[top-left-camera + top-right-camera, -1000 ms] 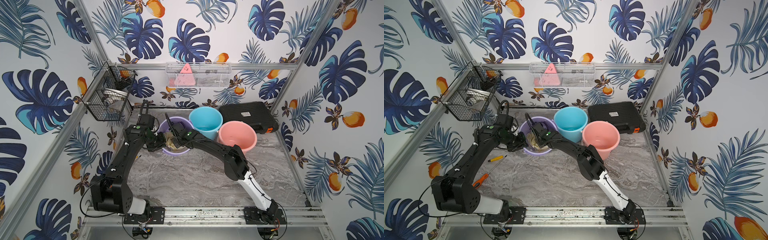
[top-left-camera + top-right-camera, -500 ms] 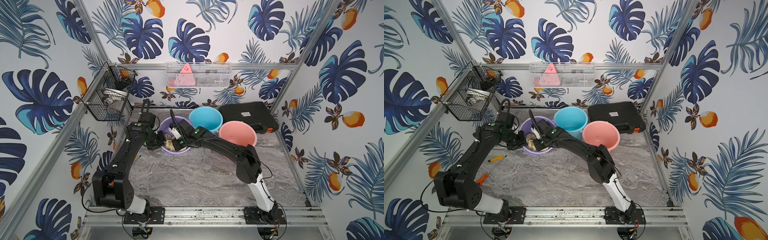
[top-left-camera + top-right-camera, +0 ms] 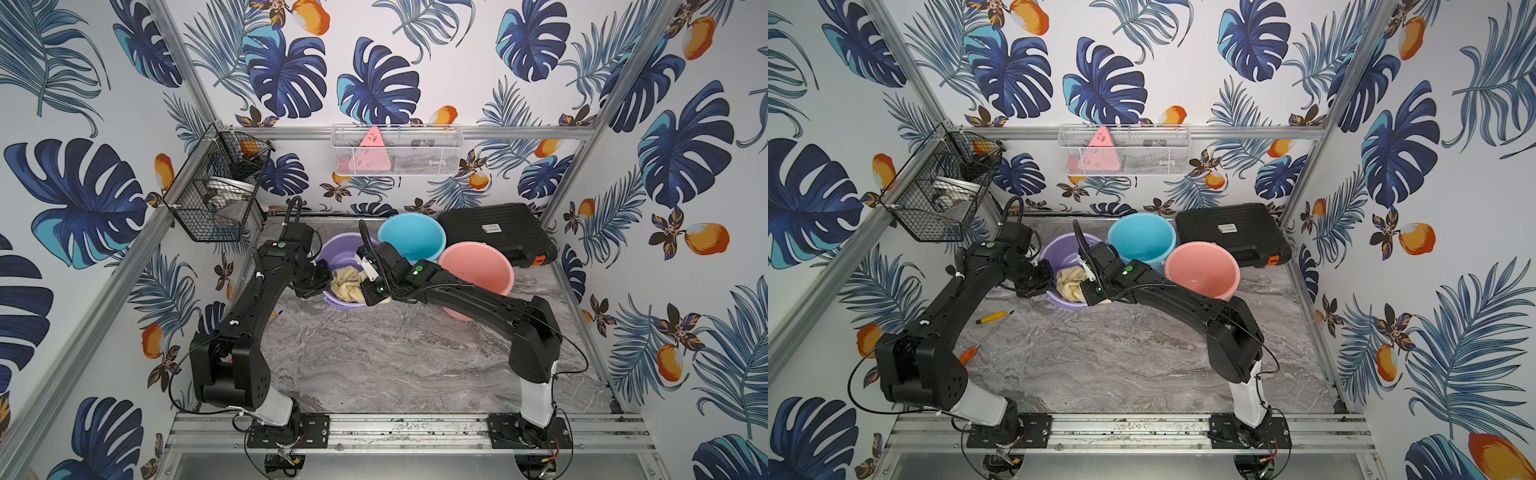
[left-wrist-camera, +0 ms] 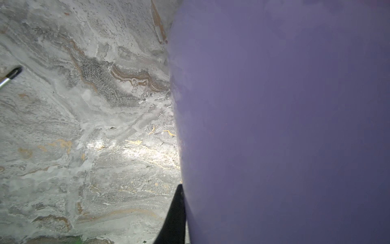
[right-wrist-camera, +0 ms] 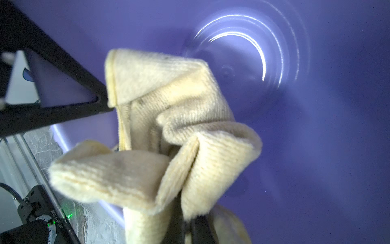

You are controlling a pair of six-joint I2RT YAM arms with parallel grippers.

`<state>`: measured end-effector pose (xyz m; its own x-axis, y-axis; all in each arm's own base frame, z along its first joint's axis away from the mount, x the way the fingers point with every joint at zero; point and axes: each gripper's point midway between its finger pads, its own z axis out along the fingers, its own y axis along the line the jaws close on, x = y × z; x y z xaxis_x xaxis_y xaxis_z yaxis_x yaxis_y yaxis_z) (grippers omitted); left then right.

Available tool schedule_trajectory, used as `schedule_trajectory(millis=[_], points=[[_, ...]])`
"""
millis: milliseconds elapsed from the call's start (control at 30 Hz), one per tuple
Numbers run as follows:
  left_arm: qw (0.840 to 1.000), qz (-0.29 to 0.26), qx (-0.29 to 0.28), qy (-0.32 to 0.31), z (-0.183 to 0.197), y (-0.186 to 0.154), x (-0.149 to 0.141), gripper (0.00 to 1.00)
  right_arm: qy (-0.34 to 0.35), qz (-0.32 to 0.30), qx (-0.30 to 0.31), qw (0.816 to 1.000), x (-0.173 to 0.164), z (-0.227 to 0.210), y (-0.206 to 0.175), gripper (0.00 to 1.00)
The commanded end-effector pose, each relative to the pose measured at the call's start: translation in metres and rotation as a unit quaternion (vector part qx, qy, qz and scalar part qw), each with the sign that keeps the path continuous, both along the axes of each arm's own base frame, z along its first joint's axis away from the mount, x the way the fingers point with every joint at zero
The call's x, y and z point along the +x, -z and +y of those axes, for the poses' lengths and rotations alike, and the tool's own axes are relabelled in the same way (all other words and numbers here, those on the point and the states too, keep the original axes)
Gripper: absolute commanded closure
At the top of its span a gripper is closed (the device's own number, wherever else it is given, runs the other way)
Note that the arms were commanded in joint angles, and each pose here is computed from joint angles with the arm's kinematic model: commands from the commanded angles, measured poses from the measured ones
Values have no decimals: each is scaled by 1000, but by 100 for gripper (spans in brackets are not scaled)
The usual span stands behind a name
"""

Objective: Wipe the inside of the bucket with a cloth
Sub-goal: Place the bucket at the center of the board.

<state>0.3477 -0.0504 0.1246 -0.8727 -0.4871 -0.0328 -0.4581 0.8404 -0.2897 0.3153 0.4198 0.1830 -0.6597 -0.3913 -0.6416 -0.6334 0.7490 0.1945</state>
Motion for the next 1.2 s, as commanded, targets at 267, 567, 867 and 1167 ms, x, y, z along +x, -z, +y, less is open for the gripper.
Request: schedule_trajectory(millis=[267,567,867,1167], points=[[996,-45,-40,-71,23,-7,38,100,91,-55,14,994,-38,-99,-51,100],[991,-9,-97,-90,15,-12,31,100,185,-150,47,970,-49,-176,-107,100],[991,34,-87,-94,19,-12,17,100,207,-168,50,963,-49,-190,-116,100],[987,63,-110,-97,17,-5,28,100,208,-159,54,964,-47,-185,-116,100]])
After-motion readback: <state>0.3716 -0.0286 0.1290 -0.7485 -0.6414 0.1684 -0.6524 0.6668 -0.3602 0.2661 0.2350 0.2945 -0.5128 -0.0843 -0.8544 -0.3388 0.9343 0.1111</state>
